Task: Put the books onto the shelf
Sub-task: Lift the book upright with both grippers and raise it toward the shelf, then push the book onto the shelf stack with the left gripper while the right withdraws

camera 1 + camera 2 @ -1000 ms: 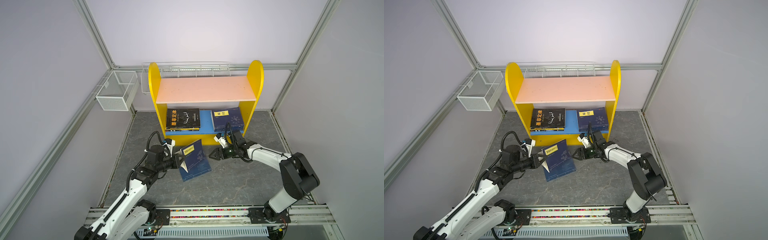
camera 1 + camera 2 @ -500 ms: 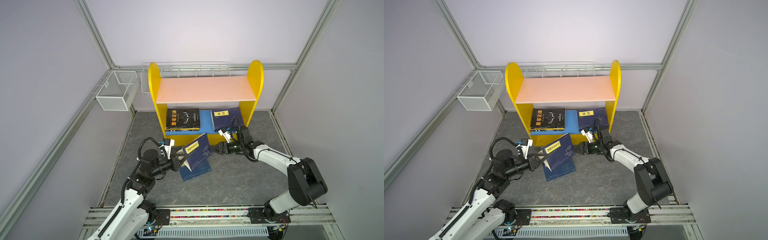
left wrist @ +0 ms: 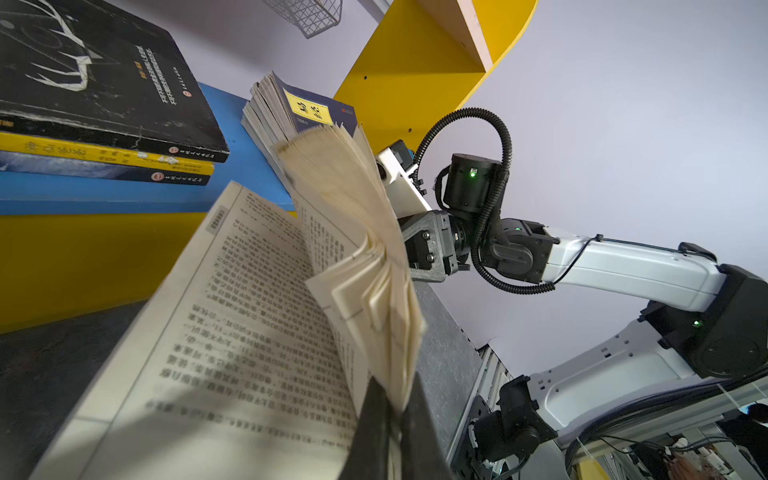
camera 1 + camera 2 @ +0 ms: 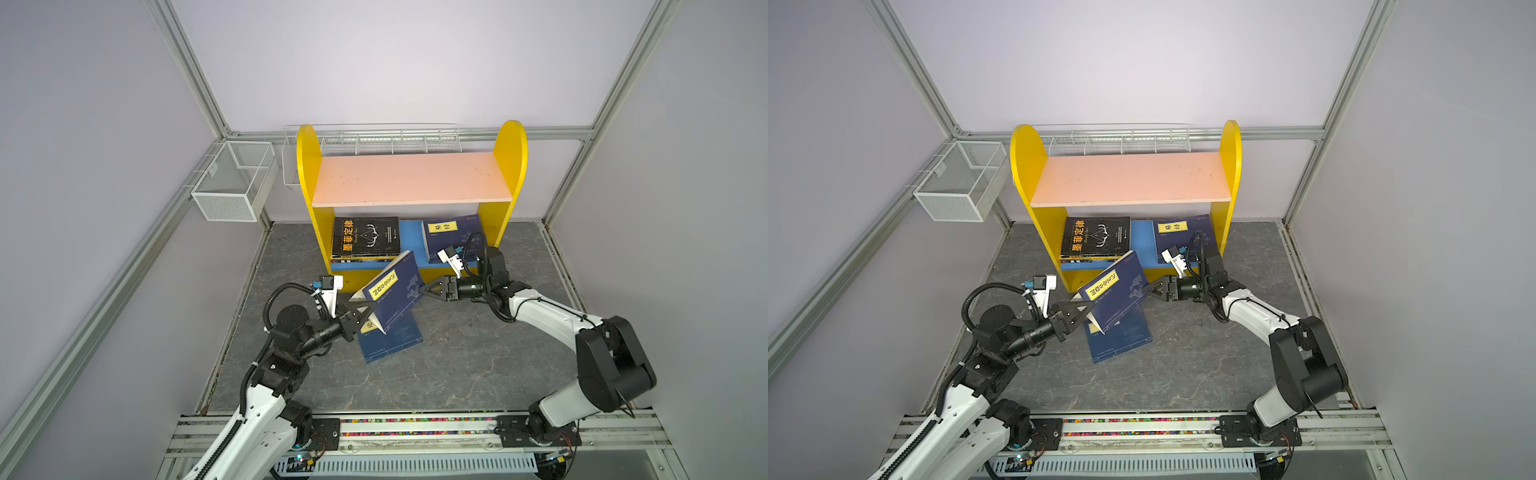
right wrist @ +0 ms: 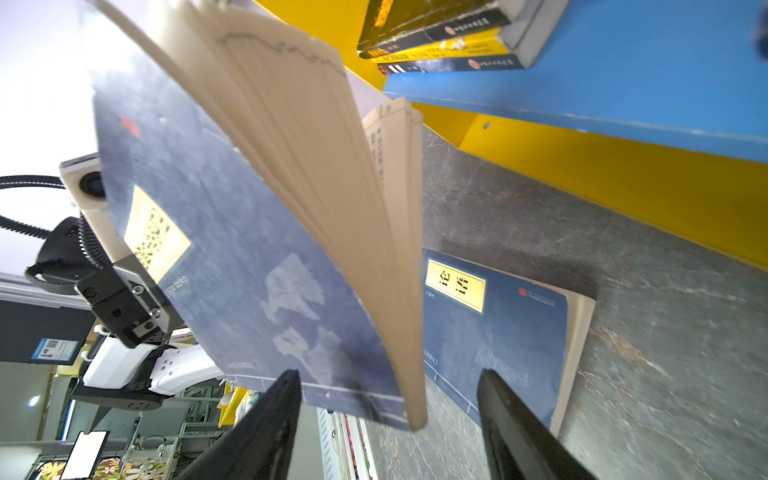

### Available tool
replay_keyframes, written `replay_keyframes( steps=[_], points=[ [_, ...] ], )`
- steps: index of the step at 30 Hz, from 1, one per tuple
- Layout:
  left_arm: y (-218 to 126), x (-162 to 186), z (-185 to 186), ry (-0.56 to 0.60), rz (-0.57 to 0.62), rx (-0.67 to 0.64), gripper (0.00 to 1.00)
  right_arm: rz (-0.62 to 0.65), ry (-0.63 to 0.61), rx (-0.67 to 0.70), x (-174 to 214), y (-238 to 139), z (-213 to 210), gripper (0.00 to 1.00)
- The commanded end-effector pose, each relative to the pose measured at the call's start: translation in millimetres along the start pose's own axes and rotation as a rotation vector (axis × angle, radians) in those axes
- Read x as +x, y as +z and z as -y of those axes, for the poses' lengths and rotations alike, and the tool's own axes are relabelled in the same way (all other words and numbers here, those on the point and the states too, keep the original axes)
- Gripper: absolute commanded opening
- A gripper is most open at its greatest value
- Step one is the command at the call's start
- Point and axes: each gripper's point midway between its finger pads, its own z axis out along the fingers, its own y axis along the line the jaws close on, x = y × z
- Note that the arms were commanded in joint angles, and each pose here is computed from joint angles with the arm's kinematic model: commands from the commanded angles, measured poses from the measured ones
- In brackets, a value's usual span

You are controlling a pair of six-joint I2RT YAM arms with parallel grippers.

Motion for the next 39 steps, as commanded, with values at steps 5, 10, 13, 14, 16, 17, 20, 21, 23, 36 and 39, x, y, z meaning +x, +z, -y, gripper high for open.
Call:
replay_keyframes(
  steps=[5,10,13,14,16,17,20,21,23,36,39],
  points=[
    [-3.8,-10.2,15.6,0.049,0.048,0.064,0.00,0.044,-0.048,-0.151,-14.9,12.1,-41.5,0.59],
    [-4.3,-9.1,13.0,0.041,0.048,0.050,0.00,0.107,-0.067,-0.185,-31.3,6.2,-57.9,0.31],
    [-4.2,-8.9,8.4,0.035,0.047,0.024,0.00,0.129,-0.108,-0.180,-34.9,-0.2,-69.0,0.16],
    [-4.0,-9.0,5.5,0.033,0.049,0.009,0.00,0.130,-0.119,-0.169,-34.7,-1.8,-70.1,0.13],
    [-3.4,-9.5,-5.0,0.016,0.050,-0.048,0.00,0.132,-0.149,-0.134,-34.7,-6.4,-72.9,0.08],
    [-3.1,-9.8,-10.8,0.008,0.050,-0.079,0.08,0.132,-0.161,-0.118,-34.5,-8.7,-73.8,0.07],
    [-3.0,-14.0,-24.9,-0.017,0.071,-0.156,0.57,0.156,-0.186,-0.086,-39.2,-18.1,-77.9,0.06],
    [-3.1,-15.5,-27.7,-0.024,0.079,-0.171,0.72,0.169,-0.190,-0.080,-42.1,-22.0,-79.3,0.06],
    [-4.0,-19.8,-32.2,-0.040,0.095,-0.203,0.91,0.196,-0.201,-0.076,-49.4,-30.1,-83.8,0.06],
    [-28.5,-49.1,-44.2,-0.175,0.361,-0.267,1.00,0.514,-0.255,0.062,-105.0,-98.5,-96.3,0.06],
    [-15.7,-52.1,-40.8,-0.195,0.353,-0.204,1.00,0.515,-0.248,0.033,-108.0,-97.7,-100.1,0.06]
  ],
)
